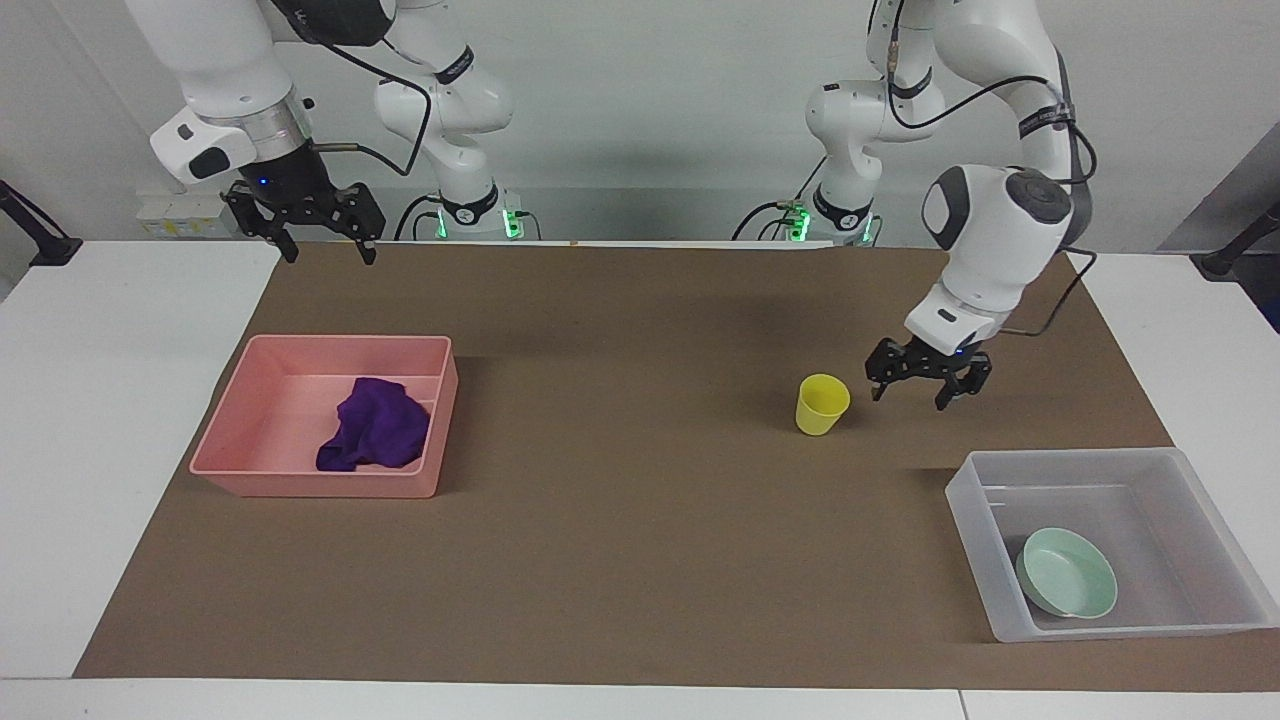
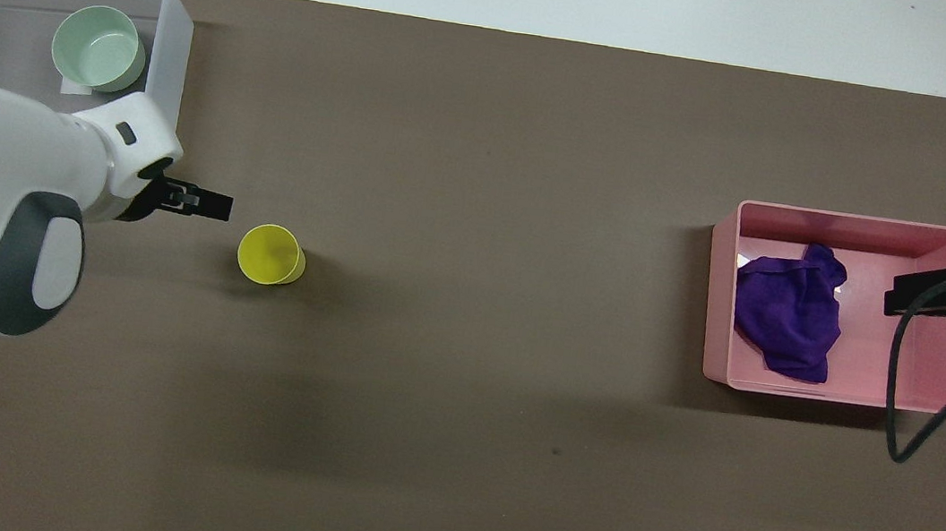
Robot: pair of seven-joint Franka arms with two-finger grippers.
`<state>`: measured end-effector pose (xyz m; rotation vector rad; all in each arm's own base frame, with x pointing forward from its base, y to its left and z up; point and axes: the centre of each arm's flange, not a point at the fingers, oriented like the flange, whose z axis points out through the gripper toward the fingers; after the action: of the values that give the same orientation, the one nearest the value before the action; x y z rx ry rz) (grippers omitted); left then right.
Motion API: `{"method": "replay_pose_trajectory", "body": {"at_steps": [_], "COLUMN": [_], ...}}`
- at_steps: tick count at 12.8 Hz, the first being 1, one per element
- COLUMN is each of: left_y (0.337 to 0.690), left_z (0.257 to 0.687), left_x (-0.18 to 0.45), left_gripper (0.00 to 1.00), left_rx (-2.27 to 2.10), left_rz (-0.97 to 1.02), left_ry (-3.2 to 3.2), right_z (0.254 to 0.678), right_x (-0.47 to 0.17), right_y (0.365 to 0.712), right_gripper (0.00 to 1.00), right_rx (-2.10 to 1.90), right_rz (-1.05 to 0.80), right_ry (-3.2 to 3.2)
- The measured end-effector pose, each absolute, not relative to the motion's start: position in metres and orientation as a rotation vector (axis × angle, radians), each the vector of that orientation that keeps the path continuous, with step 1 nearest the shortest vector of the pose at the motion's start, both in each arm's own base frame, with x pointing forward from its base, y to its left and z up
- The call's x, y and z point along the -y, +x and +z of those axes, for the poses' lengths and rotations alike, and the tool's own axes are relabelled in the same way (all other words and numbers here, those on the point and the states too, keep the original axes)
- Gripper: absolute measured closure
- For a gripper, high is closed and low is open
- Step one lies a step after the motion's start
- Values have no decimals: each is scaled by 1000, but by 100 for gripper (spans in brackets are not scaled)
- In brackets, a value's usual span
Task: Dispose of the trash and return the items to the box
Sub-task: 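Grasp the yellow cup with the left gripper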
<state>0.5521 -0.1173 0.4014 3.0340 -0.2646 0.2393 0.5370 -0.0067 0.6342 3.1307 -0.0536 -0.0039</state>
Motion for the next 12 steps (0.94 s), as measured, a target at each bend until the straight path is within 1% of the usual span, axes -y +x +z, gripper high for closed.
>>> {"method": "replay_pose_trajectory", "body": {"at_steps": [2, 4, 5, 6, 7, 9, 11, 12], "left_y": [532, 519, 516, 514, 513, 513, 519, 525], "left_z": [377, 363, 358, 354, 351, 352, 363, 374], "left_x": [137, 145, 145, 144, 144, 144, 145, 144], "left_gripper": [0, 1, 11, 29, 39, 67, 93, 98], "left_rx": [270, 289, 291, 289, 288, 281, 252, 240], "left_rz": [222, 187, 191, 200, 205, 219, 246, 260], "left_ry": [3033, 3037, 3037, 3037, 3036, 3035, 3031, 3028], "right_z": [634, 633, 632, 631, 630, 630, 630, 630], "right_x": [7, 7, 7, 6, 6, 6, 6, 6], "right_y": [537, 537, 537, 537, 537, 537, 537, 537], "right_gripper": [0, 0, 0, 0, 0, 0, 0, 0], "right_rx": [54, 54, 53, 53, 53, 53, 52, 52], "right_rz": [-6, -10, -14, -17, -19, -21, -22, -22], "right_ry": [3131, 3131, 3131, 3131, 3130, 3130, 3130, 3130]}}
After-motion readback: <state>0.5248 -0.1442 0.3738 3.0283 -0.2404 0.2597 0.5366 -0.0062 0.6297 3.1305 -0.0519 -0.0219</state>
